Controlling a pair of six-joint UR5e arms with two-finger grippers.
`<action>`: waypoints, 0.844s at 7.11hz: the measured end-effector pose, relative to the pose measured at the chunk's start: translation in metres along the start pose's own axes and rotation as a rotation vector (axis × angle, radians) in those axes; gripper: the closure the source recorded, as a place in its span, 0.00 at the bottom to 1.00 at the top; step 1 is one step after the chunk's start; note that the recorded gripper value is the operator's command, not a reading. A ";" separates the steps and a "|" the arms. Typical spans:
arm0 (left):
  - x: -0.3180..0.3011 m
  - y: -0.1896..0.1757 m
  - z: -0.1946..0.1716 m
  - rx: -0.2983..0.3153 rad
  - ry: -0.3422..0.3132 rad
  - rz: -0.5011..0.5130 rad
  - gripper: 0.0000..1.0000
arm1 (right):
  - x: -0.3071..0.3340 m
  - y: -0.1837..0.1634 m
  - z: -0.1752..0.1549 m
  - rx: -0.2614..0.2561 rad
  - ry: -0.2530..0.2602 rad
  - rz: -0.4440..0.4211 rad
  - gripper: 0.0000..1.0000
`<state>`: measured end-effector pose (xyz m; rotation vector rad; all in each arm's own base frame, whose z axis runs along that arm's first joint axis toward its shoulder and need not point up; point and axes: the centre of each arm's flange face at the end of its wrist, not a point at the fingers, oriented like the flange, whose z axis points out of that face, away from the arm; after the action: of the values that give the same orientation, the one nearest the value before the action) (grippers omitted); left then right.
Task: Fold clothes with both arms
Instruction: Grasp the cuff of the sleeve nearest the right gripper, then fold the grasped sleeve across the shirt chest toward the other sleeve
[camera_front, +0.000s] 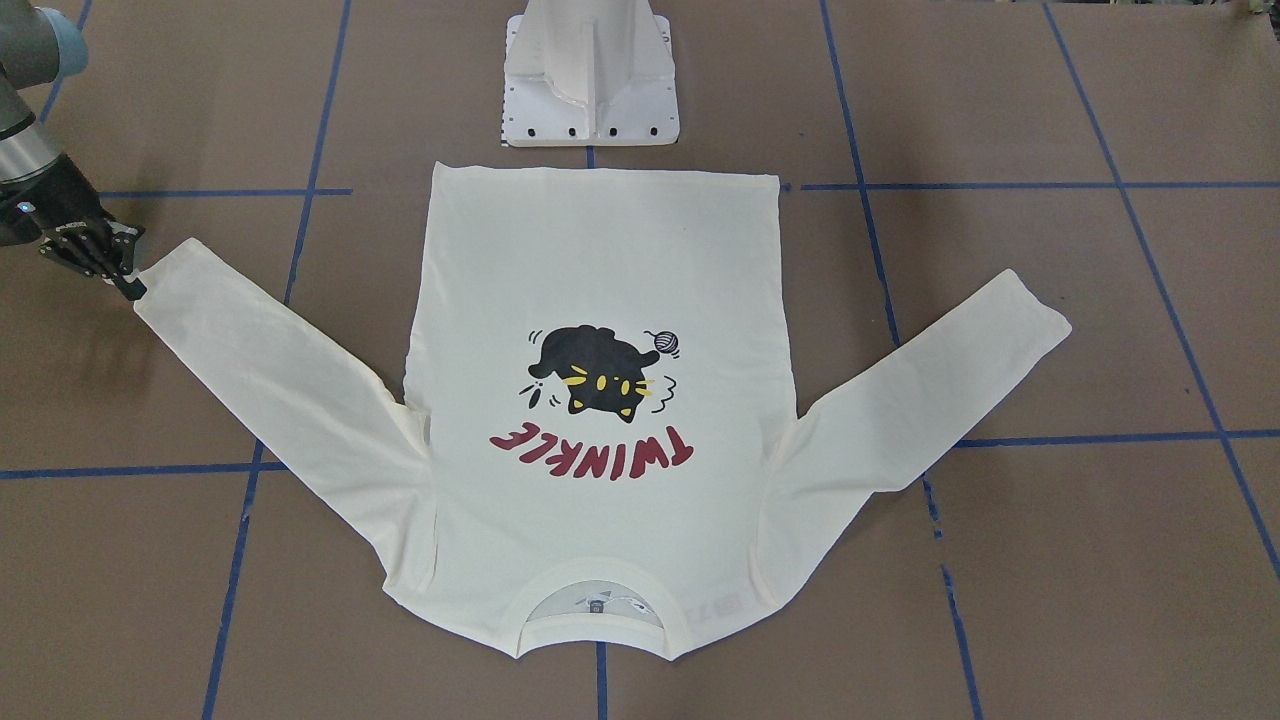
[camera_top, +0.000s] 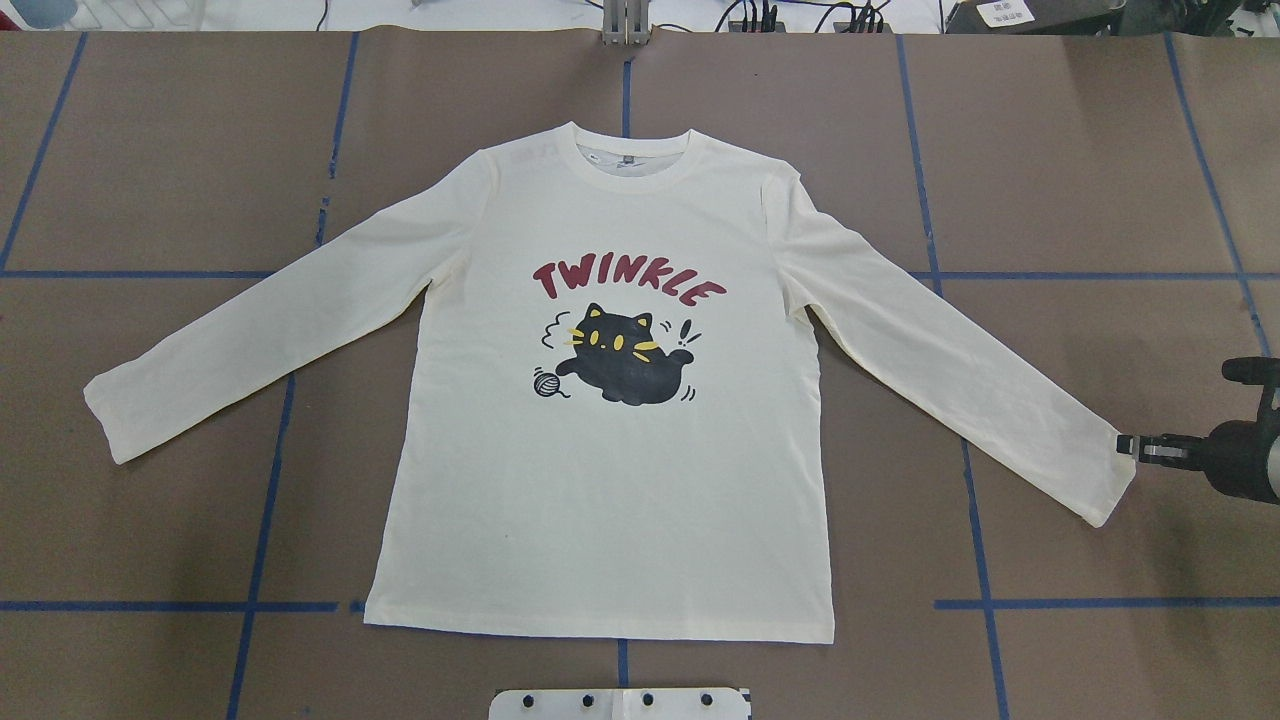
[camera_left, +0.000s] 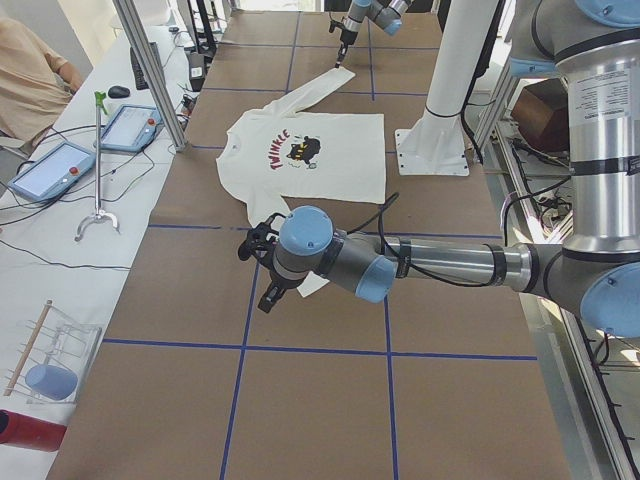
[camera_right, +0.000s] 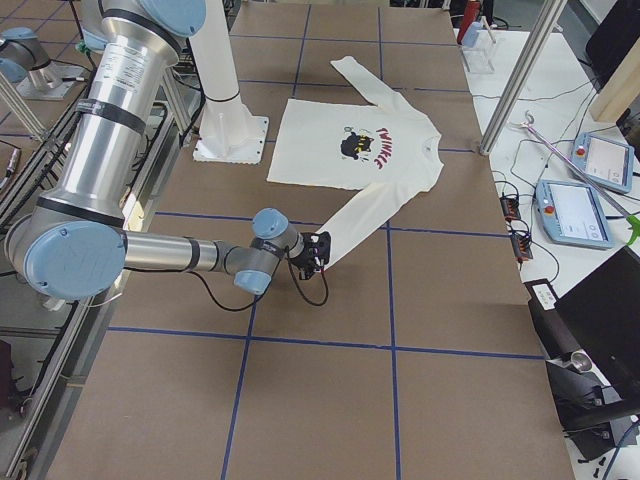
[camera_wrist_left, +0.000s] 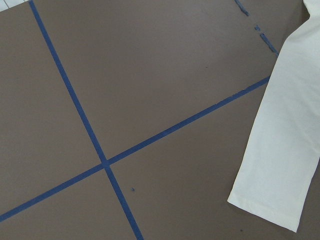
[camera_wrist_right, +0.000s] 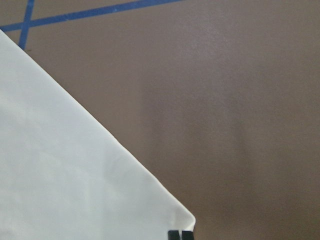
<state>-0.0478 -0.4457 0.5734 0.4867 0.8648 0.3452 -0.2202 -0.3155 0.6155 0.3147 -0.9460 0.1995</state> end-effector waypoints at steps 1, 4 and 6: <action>0.000 0.000 0.000 0.000 0.000 0.000 0.00 | -0.022 -0.010 -0.011 -0.008 0.010 0.011 1.00; 0.000 0.000 0.000 0.000 0.000 0.000 0.00 | -0.127 -0.091 -0.031 -0.006 0.034 0.085 1.00; 0.000 0.000 0.000 0.000 0.001 -0.002 0.00 | -0.215 -0.159 -0.039 0.012 0.028 0.121 1.00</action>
<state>-0.0477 -0.4459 0.5730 0.4857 0.8662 0.3441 -0.2653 -0.4571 0.3900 0.2651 -0.9375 0.3195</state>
